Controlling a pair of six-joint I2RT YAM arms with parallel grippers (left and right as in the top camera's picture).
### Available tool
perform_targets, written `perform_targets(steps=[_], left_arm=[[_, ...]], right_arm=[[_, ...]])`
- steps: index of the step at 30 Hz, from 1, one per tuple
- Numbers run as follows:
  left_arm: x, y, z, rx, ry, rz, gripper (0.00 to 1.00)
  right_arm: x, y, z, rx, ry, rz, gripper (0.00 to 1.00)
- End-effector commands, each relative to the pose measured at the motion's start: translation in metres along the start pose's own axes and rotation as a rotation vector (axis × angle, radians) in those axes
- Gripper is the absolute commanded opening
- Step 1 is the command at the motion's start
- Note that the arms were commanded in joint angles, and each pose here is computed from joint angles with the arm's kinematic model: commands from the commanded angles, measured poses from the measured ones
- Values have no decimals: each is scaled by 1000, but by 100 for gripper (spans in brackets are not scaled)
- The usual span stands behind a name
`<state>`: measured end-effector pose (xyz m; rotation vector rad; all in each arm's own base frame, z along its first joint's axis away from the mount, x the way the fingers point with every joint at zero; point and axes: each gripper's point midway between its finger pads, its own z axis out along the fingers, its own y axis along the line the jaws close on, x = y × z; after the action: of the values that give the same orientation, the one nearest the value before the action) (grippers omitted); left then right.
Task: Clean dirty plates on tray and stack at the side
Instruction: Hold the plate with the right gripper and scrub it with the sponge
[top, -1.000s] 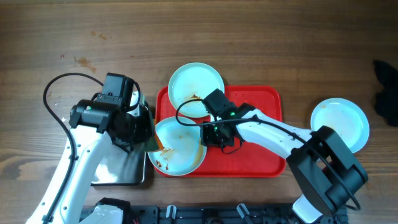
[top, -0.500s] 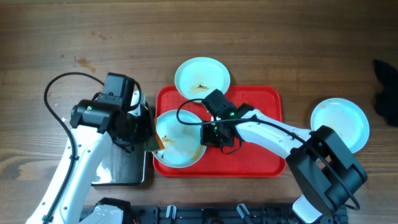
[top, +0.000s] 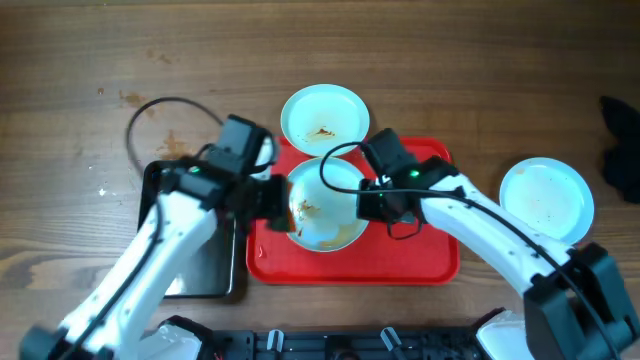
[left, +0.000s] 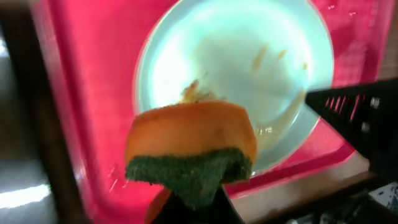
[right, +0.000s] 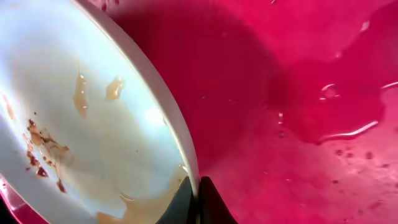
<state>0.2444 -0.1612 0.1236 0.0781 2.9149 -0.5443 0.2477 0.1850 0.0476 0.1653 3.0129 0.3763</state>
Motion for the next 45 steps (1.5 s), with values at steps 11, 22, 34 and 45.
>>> perform_targets(steps=[11,22,34,45], left_arm=[[-8,-84,98,348,139,183,4],[7,-116,105,508,205,154,4],[57,-120,141,411,293,28,4],[38,-43,164,199,247,-115,4]], right_arm=[[14,-13,-5,36,49,-14,5],[18,-18,12,67,92,29,5],[19,-20,18,81,106,48,5],[21,-22,17,91,117,51,5]])
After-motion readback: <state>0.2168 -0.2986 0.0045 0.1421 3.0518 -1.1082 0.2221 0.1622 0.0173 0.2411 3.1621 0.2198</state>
